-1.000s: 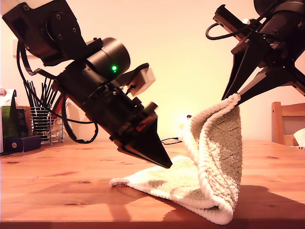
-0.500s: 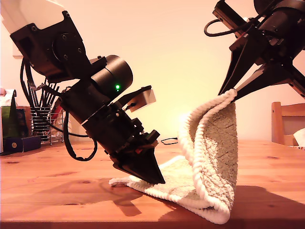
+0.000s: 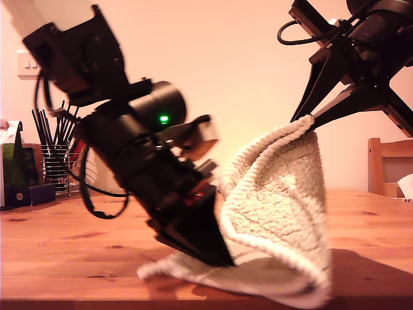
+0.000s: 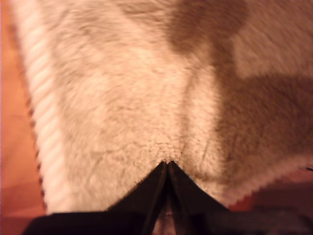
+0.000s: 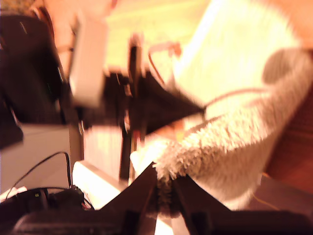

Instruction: Fold the tea towel in front of you. After folding it, place it to the left side.

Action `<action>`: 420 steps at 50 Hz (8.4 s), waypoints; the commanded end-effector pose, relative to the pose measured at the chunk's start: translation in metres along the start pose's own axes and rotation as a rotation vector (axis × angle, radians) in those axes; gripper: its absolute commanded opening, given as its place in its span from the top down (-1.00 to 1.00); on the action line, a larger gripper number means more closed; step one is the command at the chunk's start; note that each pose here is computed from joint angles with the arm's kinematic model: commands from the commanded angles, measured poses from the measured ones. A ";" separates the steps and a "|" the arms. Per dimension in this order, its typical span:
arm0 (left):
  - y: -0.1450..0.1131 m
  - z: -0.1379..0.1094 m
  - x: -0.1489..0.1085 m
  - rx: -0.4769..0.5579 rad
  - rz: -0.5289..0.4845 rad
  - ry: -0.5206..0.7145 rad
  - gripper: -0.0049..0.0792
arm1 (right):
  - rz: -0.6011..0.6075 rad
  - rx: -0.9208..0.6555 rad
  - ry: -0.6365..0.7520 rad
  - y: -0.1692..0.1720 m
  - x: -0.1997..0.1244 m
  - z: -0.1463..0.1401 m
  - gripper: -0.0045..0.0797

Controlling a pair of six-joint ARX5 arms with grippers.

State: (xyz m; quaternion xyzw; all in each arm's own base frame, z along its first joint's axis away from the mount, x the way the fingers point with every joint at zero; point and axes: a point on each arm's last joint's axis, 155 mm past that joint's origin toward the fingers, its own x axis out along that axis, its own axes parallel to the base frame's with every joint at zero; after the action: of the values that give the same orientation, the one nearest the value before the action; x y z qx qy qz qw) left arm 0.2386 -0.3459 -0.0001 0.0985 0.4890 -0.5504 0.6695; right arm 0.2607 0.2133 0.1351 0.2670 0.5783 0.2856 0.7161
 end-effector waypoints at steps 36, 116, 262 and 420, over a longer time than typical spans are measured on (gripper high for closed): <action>0.019 -0.006 -0.018 -0.038 0.069 -0.014 0.94 | -0.028 -0.017 -0.040 -0.003 -0.001 0.011 0.92; 0.045 -0.008 -0.071 -0.086 0.194 -0.024 0.94 | 0.046 0.032 -0.132 -0.005 0.096 0.066 0.92; 0.035 0.029 -0.007 -0.029 0.091 -0.162 0.94 | -0.300 -0.271 0.288 -0.052 0.038 0.019 0.92; 0.248 -0.137 -0.164 -0.472 0.751 0.273 0.94 | -0.294 -0.564 -0.208 0.005 -0.039 0.112 0.92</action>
State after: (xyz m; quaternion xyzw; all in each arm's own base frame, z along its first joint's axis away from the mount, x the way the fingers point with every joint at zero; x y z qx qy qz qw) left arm 0.4231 -0.0741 0.0020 0.1624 0.5486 -0.1343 0.8091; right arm 0.3640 0.1828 0.1844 0.0005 0.4371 0.2976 0.8487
